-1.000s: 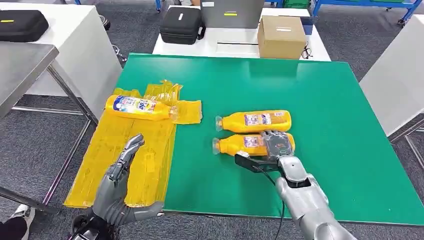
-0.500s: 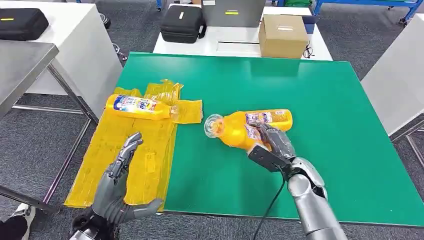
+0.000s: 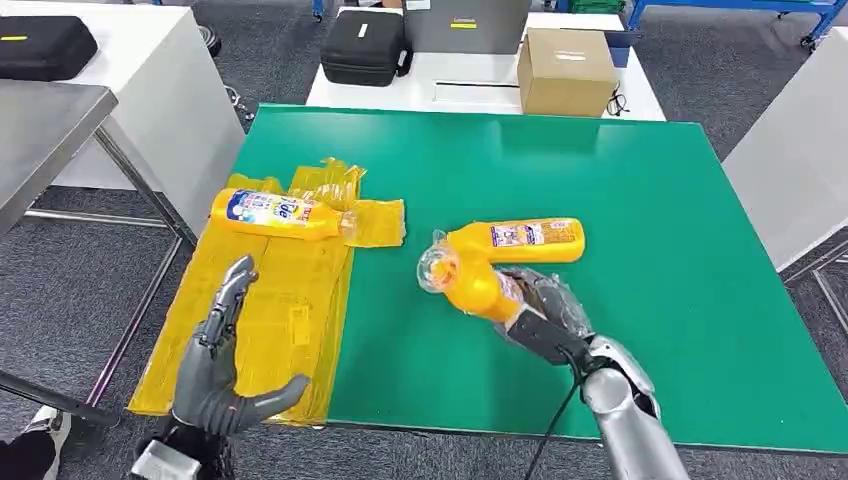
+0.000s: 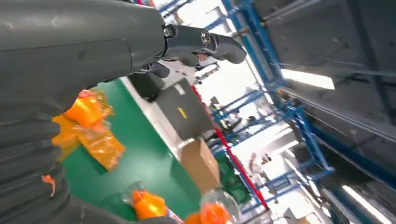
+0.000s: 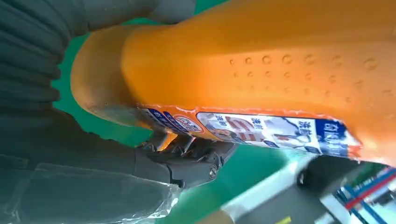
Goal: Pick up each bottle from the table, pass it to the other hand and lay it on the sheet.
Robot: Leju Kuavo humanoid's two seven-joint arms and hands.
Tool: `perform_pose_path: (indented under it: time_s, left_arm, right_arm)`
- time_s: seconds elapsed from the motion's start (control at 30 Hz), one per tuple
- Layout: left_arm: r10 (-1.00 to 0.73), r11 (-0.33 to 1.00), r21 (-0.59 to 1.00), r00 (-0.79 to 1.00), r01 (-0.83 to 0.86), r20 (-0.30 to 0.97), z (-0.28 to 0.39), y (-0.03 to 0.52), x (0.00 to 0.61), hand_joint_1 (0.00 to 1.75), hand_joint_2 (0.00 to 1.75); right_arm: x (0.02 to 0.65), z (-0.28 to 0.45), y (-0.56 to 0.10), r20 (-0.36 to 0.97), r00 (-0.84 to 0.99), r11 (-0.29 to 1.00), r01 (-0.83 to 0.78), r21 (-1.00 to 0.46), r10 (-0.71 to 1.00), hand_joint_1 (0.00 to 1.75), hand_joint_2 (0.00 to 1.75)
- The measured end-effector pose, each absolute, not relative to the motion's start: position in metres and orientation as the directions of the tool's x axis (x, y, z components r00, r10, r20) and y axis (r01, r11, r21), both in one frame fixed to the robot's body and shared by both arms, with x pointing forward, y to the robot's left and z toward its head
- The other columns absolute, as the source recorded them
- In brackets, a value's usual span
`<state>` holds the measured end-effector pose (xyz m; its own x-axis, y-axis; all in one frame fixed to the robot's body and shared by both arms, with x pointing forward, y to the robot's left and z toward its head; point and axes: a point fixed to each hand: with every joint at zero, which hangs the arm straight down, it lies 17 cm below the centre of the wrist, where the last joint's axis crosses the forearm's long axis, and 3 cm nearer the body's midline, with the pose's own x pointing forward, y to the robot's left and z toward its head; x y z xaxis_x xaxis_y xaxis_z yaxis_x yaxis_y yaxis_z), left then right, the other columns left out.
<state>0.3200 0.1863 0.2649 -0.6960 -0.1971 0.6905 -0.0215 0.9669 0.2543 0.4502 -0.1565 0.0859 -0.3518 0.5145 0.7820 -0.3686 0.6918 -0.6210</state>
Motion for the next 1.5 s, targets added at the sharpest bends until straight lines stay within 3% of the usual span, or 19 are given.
perform_pose_path:
  time_s: [0.4,1.07,1.5]
  left_arm:
    - [-0.187,0.973,0.230,-0.645,-0.018,0.741,0.244,0.199,0.359,0.00,1.75]
    - [0.080,0.919,0.106,-0.444,0.379,0.892,0.182,0.130,0.376,0.00,1.75]
    - [0.103,0.810,0.127,-0.353,0.572,0.930,0.153,0.075,0.352,0.00,1.75]
  right_arm:
    - [0.423,0.074,-0.149,0.794,-0.322,0.690,-0.393,-0.608,0.516,1.71,1.75]
    - [0.361,0.102,-0.105,0.786,-0.428,0.650,-0.449,-0.613,0.446,1.73,1.75]
    - [0.346,0.104,-0.063,0.755,-0.509,0.563,-0.508,-0.651,0.414,1.73,1.75]
